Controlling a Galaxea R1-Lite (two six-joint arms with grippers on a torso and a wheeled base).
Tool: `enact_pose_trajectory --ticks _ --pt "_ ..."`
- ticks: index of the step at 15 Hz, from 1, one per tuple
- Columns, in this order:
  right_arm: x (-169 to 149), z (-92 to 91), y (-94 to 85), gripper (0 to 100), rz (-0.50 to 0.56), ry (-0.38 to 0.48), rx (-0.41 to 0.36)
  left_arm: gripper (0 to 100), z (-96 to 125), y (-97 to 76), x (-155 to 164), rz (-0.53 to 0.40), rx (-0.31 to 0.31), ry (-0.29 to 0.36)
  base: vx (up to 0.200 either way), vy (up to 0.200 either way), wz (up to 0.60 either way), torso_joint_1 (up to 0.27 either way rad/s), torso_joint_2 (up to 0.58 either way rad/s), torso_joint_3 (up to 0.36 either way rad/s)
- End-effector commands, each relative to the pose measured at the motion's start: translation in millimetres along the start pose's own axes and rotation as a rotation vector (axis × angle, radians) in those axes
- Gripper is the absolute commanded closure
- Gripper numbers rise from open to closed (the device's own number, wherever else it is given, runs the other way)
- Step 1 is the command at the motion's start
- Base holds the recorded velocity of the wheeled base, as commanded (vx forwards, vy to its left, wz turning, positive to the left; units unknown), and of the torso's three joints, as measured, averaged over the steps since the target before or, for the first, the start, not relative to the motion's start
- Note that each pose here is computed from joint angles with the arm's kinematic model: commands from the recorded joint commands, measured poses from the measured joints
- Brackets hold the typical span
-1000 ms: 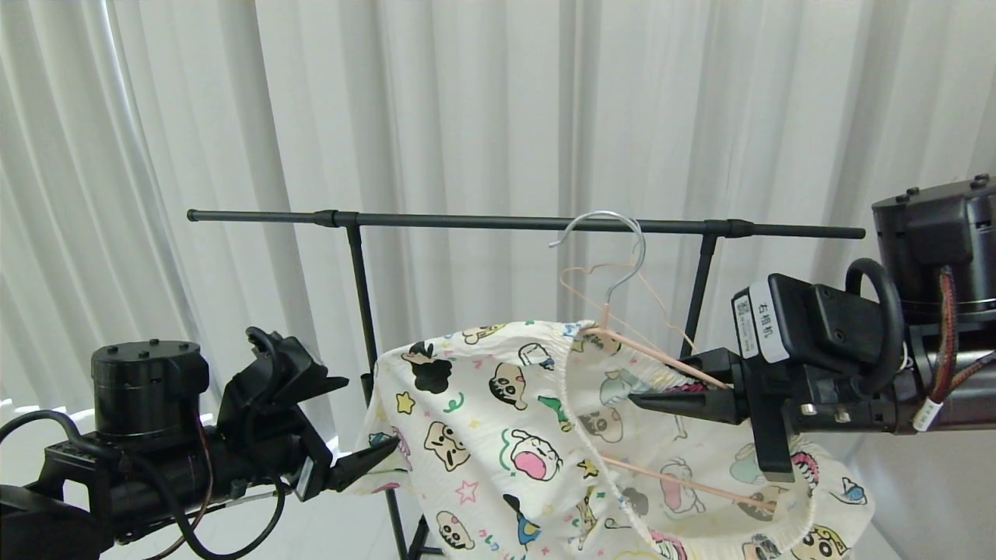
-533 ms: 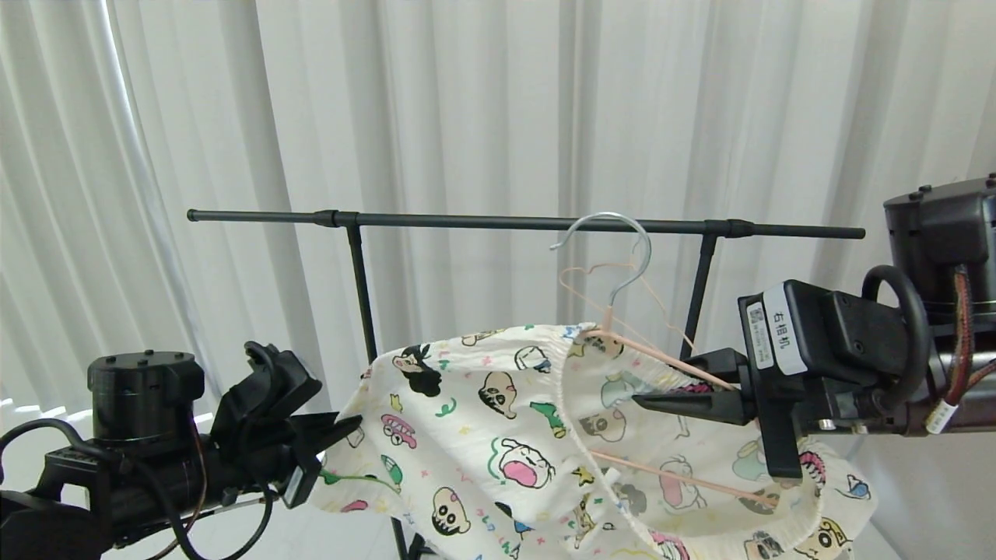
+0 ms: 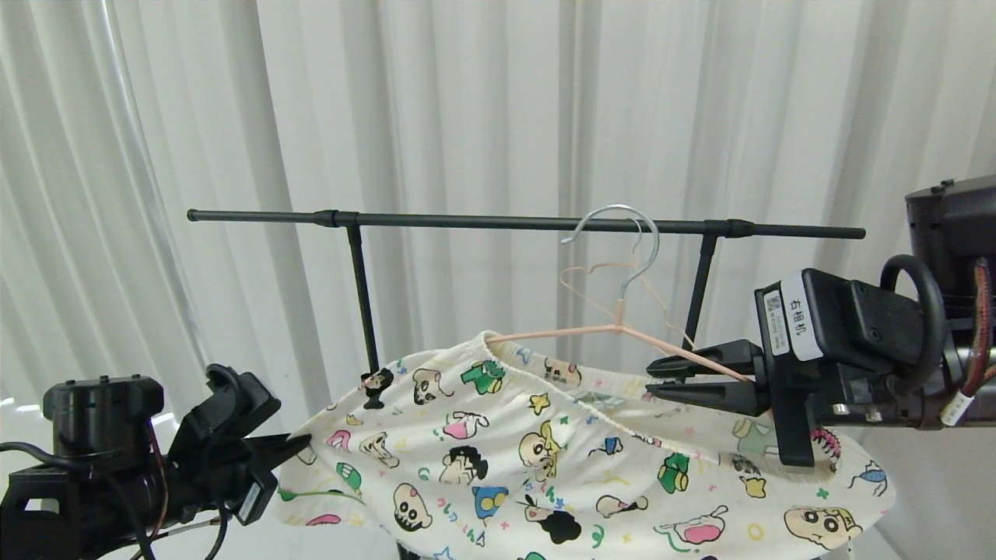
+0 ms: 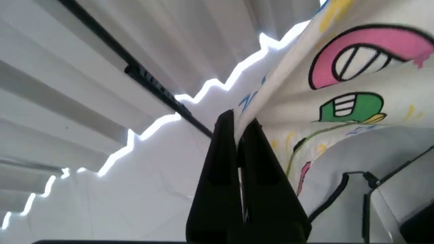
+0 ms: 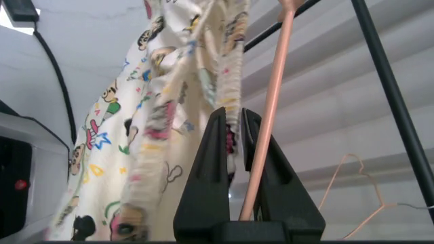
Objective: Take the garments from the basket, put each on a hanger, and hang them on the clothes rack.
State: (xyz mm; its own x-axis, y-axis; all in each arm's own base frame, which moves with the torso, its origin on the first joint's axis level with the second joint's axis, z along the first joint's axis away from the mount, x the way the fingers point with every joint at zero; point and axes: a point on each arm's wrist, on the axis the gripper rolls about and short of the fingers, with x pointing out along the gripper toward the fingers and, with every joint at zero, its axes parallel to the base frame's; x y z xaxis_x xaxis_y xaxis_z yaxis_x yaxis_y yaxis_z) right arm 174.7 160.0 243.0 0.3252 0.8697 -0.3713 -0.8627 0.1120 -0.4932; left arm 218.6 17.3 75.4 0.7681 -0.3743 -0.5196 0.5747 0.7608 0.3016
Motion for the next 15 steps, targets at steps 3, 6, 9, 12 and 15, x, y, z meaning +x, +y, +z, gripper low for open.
enact_pose_trajectory --ticks 3,6,9,12,15 --pt "1.2 -1.2 0.2 100 0.002 0.004 0.002 0 3.5 0.3 -6.6 0.037 0.024 -0.037 0.000 0.000 0.00 0.000 0.00 0.000" --pt "1.5 -3.9 1.4 100 0.005 0.012 0.008 0 7.5 2.9 -7.6 0.066 0.043 -0.082 0.000 0.000 0.00 0.000 0.00 0.000" --pt "-5.0 -19.2 -3.9 100 -0.033 0.061 0.045 0 10.2 3.4 -12.0 0.083 0.043 -0.098 0.000 0.000 0.00 0.000 0.00 0.000" --pt "-19.2 -41.8 -10.6 100 -0.102 0.131 0.103 0 29.5 1.7 -26.7 0.110 -0.039 -0.188 0.000 0.000 0.00 0.000 0.00 0.000" --pt "-31.3 -63.6 -9.4 100 -0.146 0.201 0.166 0 38.2 0.8 -39.0 0.149 -0.107 -0.232 0.000 0.000 0.00 0.000 0.00 0.000"
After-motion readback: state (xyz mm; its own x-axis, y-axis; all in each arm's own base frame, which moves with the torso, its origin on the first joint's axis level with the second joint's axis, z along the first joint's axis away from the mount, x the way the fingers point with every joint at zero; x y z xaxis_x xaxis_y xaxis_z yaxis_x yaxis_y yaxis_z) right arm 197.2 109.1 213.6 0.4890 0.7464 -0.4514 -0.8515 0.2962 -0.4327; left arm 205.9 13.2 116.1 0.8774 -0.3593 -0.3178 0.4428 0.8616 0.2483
